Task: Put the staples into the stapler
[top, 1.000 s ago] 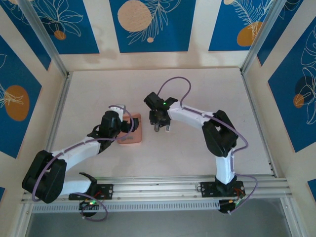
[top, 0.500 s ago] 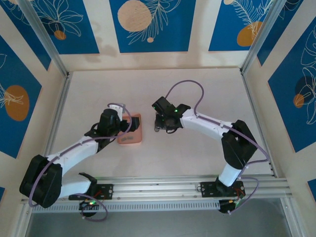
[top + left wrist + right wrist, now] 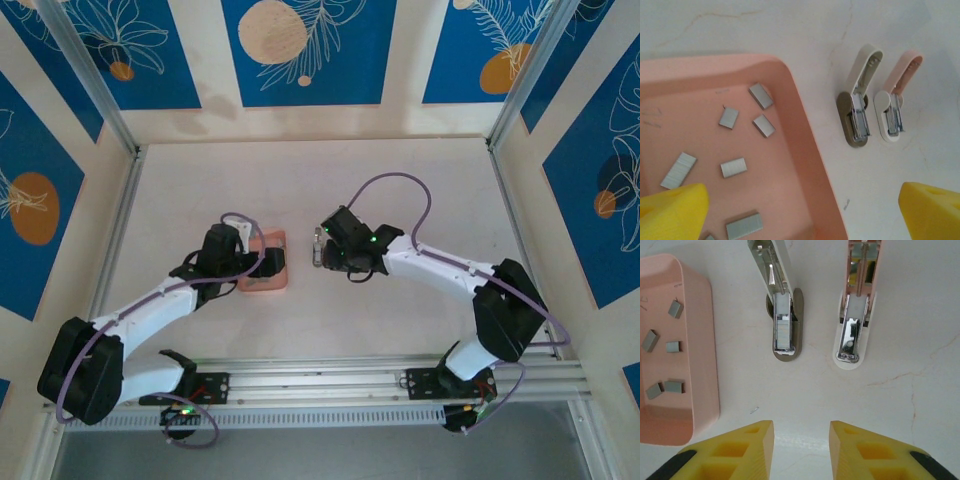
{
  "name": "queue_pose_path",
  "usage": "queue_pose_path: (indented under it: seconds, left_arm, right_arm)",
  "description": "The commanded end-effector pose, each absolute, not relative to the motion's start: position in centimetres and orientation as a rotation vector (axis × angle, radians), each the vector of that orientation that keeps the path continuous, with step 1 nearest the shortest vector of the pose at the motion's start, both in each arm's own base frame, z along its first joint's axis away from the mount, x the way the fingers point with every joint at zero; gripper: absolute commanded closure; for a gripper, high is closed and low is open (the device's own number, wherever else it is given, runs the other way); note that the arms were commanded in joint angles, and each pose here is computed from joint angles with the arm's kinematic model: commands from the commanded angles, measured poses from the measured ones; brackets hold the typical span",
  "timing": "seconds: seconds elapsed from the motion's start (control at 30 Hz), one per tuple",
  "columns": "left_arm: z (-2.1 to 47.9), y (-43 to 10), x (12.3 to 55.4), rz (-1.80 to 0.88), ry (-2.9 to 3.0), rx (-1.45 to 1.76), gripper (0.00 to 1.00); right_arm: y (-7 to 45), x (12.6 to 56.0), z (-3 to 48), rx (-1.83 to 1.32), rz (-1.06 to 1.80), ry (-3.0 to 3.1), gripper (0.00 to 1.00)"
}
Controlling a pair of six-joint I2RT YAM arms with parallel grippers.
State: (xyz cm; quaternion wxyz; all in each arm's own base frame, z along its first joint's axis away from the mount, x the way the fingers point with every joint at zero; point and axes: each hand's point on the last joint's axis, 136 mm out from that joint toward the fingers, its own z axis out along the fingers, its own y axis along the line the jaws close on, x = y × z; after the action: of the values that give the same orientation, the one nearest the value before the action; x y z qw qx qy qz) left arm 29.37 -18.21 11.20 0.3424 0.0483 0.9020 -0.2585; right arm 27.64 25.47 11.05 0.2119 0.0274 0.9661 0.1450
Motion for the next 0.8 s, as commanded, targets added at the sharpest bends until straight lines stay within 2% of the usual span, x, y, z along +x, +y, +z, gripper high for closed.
queue_pose_path:
  seconds: [0.0, 0.4, 0.77]
  left_arm:
    - [12.0, -19.2, 28.5, -0.753, 2.374, 0.160, 0.04]
    - [10.1, -21.6, 25.4, -0.874, 2.518, 0.324, 0.06]
    - [9.2, -23.7, 24.8, -0.934, 2.576, 0.444, 0.07]
  right_arm:
    - [25.2, 27.6, 11.7, 0.118, 0.449, 2.655, 0.64]
    - [24.3, 27.0, 11.4, 0.140, 0.467, 2.646, 0.64]
    - [23.4, 26.4, 11.4, 0.174, 0.469, 2.636, 0.63]
